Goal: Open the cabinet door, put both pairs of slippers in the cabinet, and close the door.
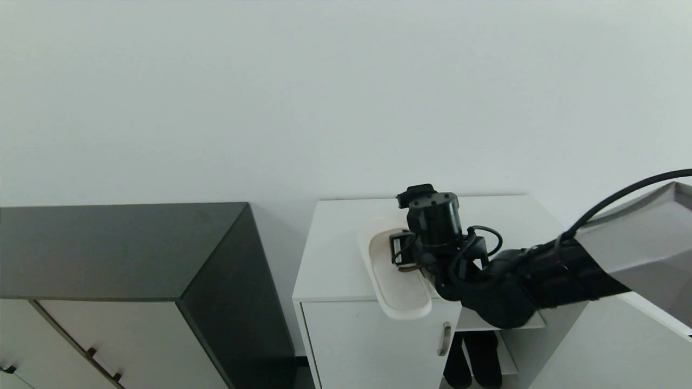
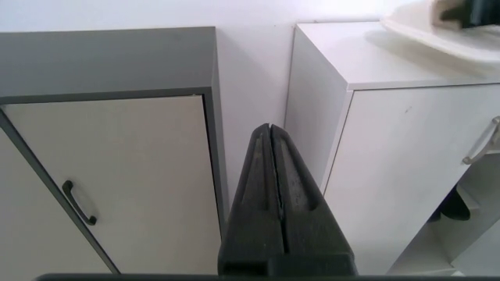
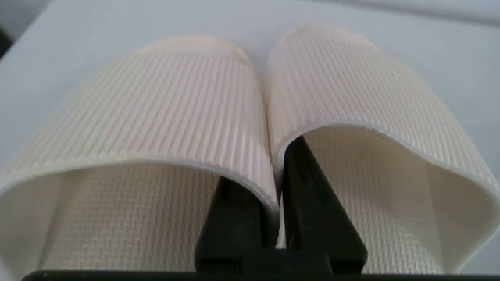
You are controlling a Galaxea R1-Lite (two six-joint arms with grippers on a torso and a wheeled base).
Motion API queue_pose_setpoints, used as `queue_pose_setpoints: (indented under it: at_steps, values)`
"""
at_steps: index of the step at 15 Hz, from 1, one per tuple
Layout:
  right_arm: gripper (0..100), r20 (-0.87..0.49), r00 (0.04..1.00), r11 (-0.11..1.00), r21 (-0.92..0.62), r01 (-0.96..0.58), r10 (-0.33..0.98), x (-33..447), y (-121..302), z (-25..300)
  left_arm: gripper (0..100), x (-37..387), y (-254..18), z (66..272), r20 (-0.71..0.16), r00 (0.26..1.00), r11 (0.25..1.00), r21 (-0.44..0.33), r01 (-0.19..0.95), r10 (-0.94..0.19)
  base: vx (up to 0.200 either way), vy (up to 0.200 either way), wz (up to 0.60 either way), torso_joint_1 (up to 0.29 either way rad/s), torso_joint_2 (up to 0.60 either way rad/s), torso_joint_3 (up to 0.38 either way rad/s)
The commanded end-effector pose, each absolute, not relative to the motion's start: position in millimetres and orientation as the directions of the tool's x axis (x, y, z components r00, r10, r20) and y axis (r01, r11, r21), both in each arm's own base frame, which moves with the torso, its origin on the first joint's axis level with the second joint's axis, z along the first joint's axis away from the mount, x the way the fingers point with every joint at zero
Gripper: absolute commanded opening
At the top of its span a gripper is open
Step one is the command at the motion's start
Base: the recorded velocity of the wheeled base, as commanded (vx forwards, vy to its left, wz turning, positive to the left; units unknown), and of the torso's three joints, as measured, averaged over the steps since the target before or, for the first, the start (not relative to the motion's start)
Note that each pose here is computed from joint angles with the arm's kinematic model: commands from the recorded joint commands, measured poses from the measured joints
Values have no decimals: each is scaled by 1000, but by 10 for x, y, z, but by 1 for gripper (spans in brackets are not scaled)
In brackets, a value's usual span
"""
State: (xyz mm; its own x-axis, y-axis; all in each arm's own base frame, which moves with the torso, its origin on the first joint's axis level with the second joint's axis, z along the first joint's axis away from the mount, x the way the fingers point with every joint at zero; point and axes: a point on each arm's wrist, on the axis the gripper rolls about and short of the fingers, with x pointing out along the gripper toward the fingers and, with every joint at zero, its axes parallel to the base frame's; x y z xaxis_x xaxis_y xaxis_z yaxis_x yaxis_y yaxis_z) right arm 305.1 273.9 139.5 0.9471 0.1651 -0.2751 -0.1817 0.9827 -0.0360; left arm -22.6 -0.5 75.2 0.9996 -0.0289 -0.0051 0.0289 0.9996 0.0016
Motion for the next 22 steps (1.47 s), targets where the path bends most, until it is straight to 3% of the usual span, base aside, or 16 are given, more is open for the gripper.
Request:
queue_pose_setpoints:
  at_steps: [1, 9, 22]
  values:
    - [0, -263, 928, 960, -22, -280, 265, 2413, 2560, 1589, 0, -226, -5, 752, -6, 1000, 1000, 1, 28, -28, 0, 0, 0, 0, 0, 0]
    - [0, -300, 912, 951, -39, -306, 281, 2299, 2567, 1463, 0, -226, -5, 752, -6, 1000, 1000, 1, 29, -29, 0, 0, 0, 0, 0, 0]
    - [0, -314, 905, 946, -55, -321, 289, 2276, 2647, 1297, 0, -226, -6, 752, -6, 1000, 1000, 1, 31, -31, -185, 0, 0, 3, 0, 3]
